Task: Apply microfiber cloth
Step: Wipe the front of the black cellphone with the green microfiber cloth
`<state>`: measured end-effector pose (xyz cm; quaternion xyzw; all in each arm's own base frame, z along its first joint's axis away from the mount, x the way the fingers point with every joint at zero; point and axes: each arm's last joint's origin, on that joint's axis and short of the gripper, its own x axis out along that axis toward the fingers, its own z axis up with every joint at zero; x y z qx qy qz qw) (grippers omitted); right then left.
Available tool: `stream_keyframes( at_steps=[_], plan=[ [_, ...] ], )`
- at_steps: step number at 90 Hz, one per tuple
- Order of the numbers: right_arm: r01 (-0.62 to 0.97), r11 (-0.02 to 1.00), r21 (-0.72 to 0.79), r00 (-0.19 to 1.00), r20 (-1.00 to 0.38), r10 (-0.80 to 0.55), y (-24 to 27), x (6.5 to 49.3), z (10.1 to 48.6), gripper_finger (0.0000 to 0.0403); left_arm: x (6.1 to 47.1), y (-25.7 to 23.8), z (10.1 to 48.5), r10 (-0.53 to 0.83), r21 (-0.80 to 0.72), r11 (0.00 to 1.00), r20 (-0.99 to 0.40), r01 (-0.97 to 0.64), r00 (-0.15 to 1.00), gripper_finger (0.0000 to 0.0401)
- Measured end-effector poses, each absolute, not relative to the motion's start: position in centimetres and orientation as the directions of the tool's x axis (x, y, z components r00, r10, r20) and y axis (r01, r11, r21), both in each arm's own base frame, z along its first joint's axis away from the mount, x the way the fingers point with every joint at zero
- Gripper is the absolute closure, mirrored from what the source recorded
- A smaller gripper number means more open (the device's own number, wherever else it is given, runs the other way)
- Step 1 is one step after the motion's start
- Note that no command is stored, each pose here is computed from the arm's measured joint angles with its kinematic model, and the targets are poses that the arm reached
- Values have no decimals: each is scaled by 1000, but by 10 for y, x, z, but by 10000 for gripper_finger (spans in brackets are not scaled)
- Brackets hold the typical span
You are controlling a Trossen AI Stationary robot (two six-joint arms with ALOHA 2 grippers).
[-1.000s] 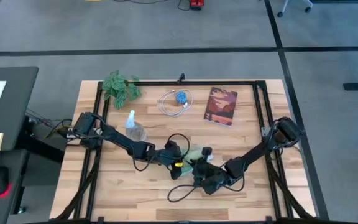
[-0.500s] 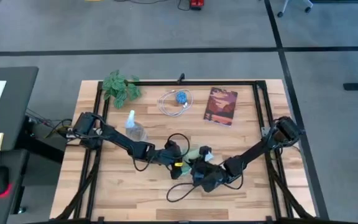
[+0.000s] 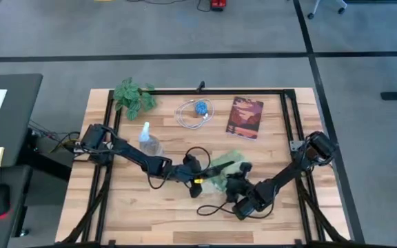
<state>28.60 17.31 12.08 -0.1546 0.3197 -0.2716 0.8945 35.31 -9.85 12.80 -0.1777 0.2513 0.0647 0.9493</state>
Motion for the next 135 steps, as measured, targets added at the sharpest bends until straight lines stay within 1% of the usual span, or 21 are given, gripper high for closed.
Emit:
stream_keyframes(
  at_steps=[11,21,35,49,58,66,74,93,101,112,122,135],
  plan=[
    [385,833,-397,735,-414,-537,175,309,130,403,354,-99,129,29,-310,928,-488,-205,872,390],
    [355,832,-426,756,-393,-524,172,320,131,403,354,-99,129,33,-309,928,-488,-208,872,390],
    [345,809,-476,692,-454,-561,166,307,128,403,354,-98,129,46,-302,928,-487,-218,872,390],
    [393,774,-497,585,-514,-627,161,279,127,403,354,-100,130,50,-298,930,-481,-217,875,390],
    [431,760,-487,561,-515,-648,163,267,128,403,354,-100,130,47,-300,930,-479,-214,877,390],
    [437,772,-461,579,-513,-634,168,265,128,403,353,-101,130,29,-305,932,-480,-198,877,390],
    [435,790,-432,618,-496,-611,173,272,127,403,353,-102,129,24,-302,933,-486,-193,874,390],
    [406,825,-392,736,-395,-550,171,309,143,403,353,-102,130,25,-302,934,-482,-193,876,389],
    [361,853,-377,775,-388,-500,171,318,148,403,353,-102,130,22,-309,932,-478,-191,878,389],
    [344,856,-386,776,-396,-491,174,315,148,403,354,-102,131,32,-325,923,-471,-207,881,390],
    [346,860,-376,771,-408,-489,180,308,146,403,356,-103,135,33,-348,917,-423,-196,905,391],
    [400,816,-416,724,-402,-560,185,290,139,403,358,-102,140,42,-381,904,-373,-195,927,391]
  ],
)
